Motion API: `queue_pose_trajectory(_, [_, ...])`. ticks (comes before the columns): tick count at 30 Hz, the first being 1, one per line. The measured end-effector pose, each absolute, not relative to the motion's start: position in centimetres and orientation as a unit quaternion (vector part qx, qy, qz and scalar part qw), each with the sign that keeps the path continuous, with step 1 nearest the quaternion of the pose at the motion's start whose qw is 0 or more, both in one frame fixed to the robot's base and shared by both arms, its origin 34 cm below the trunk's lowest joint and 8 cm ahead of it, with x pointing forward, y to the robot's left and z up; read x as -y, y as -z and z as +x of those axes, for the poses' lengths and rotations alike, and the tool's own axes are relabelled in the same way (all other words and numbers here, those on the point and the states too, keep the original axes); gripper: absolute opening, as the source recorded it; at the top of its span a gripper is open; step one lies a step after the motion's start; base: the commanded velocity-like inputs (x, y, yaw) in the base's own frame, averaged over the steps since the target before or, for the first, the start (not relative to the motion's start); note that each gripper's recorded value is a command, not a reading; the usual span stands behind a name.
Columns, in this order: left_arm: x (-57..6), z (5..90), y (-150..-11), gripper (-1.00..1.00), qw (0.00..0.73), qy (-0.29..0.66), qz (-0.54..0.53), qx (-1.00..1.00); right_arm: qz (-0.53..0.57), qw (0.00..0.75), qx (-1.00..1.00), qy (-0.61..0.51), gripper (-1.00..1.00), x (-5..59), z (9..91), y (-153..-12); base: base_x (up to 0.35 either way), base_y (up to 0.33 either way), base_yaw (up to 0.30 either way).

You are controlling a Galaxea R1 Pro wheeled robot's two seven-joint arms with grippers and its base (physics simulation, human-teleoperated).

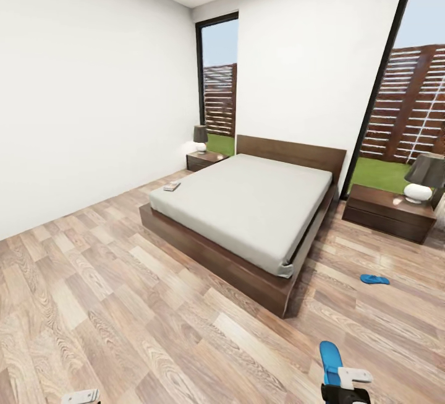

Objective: In the bedroom, move the book from the bed onto either nightstand, and place the two sandals side by side next to the bed.

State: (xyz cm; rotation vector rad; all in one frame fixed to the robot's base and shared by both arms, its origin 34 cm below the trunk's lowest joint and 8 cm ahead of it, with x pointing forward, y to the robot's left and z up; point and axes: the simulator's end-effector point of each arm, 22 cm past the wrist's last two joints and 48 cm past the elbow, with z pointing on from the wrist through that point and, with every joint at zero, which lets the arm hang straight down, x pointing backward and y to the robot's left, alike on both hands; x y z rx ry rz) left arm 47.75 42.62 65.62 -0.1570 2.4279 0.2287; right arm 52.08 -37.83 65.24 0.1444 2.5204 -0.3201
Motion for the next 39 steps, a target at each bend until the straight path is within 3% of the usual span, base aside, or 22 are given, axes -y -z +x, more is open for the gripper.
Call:
queue_pose_trajectory(16, [-42.5, 47.8, -65.6, 1.00, 0.342, -0.087, -0.060, -0.934, 0.053, 0.286, -0.949, 0.119, -1.00, 37.6, 51.4, -64.8, 0.000, 0.000, -0.020])
queue_pose_trajectory(39, [-41.1, 47.9, -65.4, 1.00, 0.339, -0.081, -0.023, -0.937, 0.055, 0.285, -0.949, 0.120, -1.00, 37.7, 51.2, -64.8, 0.000, 0.000, -0.266])
